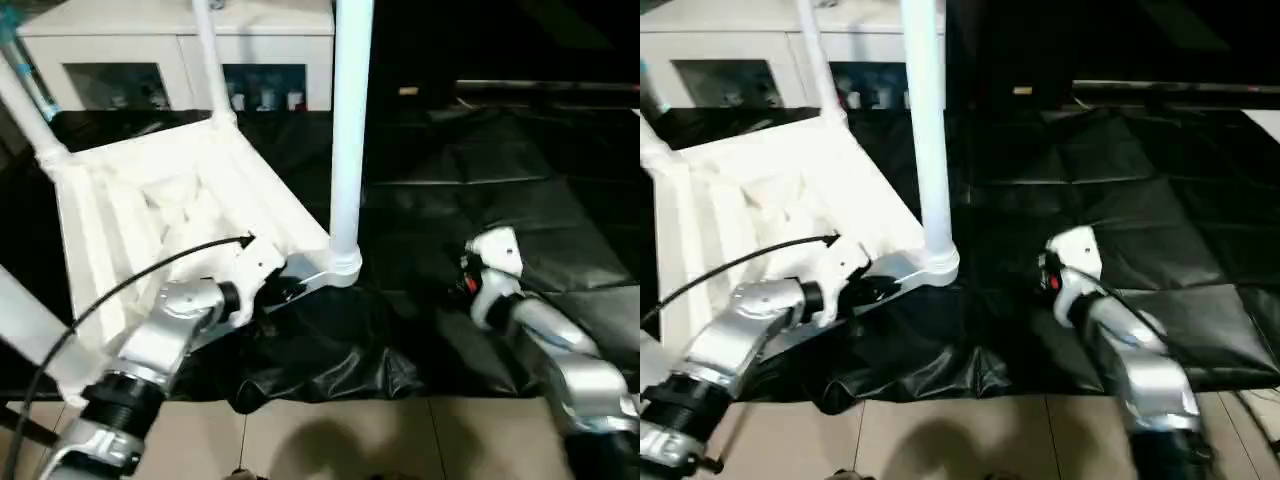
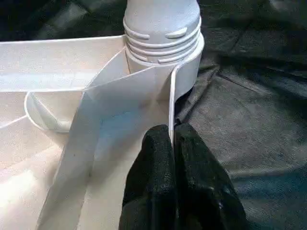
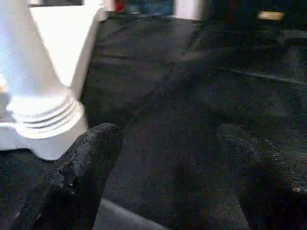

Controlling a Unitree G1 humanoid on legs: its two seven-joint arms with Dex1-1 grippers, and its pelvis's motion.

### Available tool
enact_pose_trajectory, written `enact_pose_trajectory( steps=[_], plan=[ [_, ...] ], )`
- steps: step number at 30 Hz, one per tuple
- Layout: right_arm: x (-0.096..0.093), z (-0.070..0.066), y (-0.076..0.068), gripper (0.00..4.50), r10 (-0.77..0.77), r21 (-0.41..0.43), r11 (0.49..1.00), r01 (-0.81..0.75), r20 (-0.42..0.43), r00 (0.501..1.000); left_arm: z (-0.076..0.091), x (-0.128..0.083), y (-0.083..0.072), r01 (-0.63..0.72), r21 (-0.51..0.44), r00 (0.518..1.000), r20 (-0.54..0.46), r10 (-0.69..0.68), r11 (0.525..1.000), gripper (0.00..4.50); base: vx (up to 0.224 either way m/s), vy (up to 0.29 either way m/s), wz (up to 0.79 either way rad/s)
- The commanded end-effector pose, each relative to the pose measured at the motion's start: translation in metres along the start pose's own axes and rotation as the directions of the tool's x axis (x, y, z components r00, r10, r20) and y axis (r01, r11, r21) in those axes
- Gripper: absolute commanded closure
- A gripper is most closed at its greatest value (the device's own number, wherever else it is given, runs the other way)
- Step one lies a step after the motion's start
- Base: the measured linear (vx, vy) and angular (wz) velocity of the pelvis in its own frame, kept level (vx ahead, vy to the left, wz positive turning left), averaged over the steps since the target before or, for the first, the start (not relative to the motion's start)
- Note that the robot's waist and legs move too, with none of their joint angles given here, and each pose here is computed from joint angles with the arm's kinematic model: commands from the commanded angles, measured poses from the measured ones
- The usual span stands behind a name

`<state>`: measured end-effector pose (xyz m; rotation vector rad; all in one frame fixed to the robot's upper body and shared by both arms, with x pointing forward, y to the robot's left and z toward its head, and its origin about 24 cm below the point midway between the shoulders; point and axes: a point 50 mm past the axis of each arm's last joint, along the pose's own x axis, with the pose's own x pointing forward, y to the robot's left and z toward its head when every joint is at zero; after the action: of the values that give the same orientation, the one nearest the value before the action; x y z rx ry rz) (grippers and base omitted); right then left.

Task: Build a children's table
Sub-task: Move table base

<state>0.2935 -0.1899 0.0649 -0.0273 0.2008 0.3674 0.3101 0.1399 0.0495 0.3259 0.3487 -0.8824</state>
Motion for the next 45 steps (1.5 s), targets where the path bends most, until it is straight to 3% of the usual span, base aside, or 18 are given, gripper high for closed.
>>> enact_pose_trajectory(
  steps=[1,13,26,36,45],
  plan=[
    [-0.001,-0.001,-0.003,0.80,-0.033,0.000,0.999,0.033,-0.014,0.999,0.011,-0.005,0.010,-0.078,0.000,0.993,0.090,0.078,0.997,4.45,0.000,0.000,0.00],
    [0.001,-0.004,0.008,0.80,-0.035,0.013,0.999,0.035,-0.016,0.999,0.018,-0.006,0.010,-0.095,-0.043,0.984,0.147,0.100,0.995,4.45,0.000,0.000,0.00],
    [0.002,-0.008,0.024,0.80,0.080,-0.066,0.994,-0.085,-0.063,0.995,0.014,-0.006,0.006,-0.091,-0.061,0.986,0.138,0.098,0.994,4.45,0.022,-0.001,0.19],
    [-0.002,-0.012,0.027,0.80,0.117,-0.070,0.990,-0.123,-0.077,0.990,0.008,-0.007,0.001,-0.073,-0.055,0.990,0.114,0.078,0.996,4.45,0.092,0.006,0.04],
    [-0.005,-0.015,0.025,0.80,0.102,-0.072,0.991,-0.109,-0.083,0.991,0.005,-0.005,-0.002,-0.070,-0.052,0.993,0.092,0.075,0.996,4.45,-0.062,0.000,-0.01]
  ],
)
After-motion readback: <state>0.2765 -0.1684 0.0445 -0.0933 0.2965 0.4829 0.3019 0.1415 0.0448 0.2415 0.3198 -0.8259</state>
